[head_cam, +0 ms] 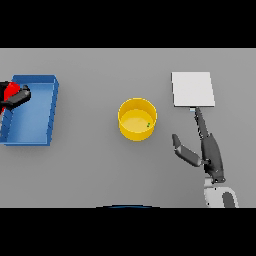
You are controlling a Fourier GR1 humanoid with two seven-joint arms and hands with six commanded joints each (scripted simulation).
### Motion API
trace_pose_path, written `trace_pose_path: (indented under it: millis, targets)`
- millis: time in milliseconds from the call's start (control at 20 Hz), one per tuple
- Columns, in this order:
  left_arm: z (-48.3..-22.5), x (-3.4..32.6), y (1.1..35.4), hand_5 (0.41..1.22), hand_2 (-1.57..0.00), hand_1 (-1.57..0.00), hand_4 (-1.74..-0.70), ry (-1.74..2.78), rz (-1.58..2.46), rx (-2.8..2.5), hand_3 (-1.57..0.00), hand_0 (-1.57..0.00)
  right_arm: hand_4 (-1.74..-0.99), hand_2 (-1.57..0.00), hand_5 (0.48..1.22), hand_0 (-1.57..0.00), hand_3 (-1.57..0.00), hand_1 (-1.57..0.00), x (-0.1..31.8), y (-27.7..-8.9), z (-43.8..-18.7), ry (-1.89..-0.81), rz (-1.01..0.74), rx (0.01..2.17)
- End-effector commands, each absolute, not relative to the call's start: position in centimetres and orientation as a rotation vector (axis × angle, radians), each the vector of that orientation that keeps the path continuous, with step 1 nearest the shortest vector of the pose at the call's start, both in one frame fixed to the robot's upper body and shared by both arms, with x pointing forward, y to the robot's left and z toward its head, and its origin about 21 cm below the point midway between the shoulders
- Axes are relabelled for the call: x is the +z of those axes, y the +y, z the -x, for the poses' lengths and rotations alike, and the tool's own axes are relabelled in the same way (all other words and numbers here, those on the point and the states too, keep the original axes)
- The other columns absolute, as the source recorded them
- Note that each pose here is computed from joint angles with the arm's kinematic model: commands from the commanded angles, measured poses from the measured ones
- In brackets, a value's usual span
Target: Pick up the red beaker and tilt it to pour out 1 green nut into yellow bowl. Pick up the yellow bowl and place it on the metallic measuring scale.
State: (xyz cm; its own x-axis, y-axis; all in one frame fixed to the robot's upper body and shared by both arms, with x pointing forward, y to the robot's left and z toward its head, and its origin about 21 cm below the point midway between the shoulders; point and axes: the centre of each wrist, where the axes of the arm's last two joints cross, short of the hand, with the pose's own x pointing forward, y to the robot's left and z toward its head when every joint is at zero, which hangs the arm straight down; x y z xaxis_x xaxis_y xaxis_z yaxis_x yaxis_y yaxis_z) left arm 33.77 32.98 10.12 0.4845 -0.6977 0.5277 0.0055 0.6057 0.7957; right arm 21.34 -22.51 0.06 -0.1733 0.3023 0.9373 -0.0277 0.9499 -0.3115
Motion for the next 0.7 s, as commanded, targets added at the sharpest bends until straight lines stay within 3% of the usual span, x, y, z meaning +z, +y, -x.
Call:
trace_pose_path:
  millis: [0,100,250,550,650]
  targets:
    - [-33.6,10.4,33.1,0.74,-0.61,-0.6,-0.97,-0.973,-0.812,-0.52,-0.58,-0.75,-1.181,0.0,0.665,0.0,0.0,0.0,-0.1,-22.4,-21.4,-1.712,0.213,0.296]
    - [-33.7,11.1,33.2,0.71,-0.39,-0.39,-0.88,-0.962,-0.786,-0.555,-0.37,-0.48,-1.184,0.0,0.667,0.0,0.0,0.0,-0.2,-22.5,-21.2,-1.709,0.217,0.302]
    - [-33.6,11.1,33.2,0.684,-0.2,-0.2,-0.82,-0.963,-0.749,-0.564,-0.19,-0.24,-1.187,0.0,0.666,0.0,0.0,0.0,0.0,-22.4,-21.0,-1.719,0.216,0.308]
    - [-33.9,11.5,32.9,0.674,-0.05,-0.05,-0.79,-1.061,-0.739,-0.525,-0.05,-0.06,-1.203,0.0,0.66,0.0,0.0,0.0,0.4,-22.2,-20.9,-1.687,0.275,0.357]
    - [-34.4,11.3,33.0,0.674,-0.03,-0.03,-0.78,-1.065,-0.742,-0.515,-0.03,-0.04,-1.175,0.0,0.677,0.0,0.0,0.0,0.7,-21.8,-21.5,-1.696,0.248,0.412]
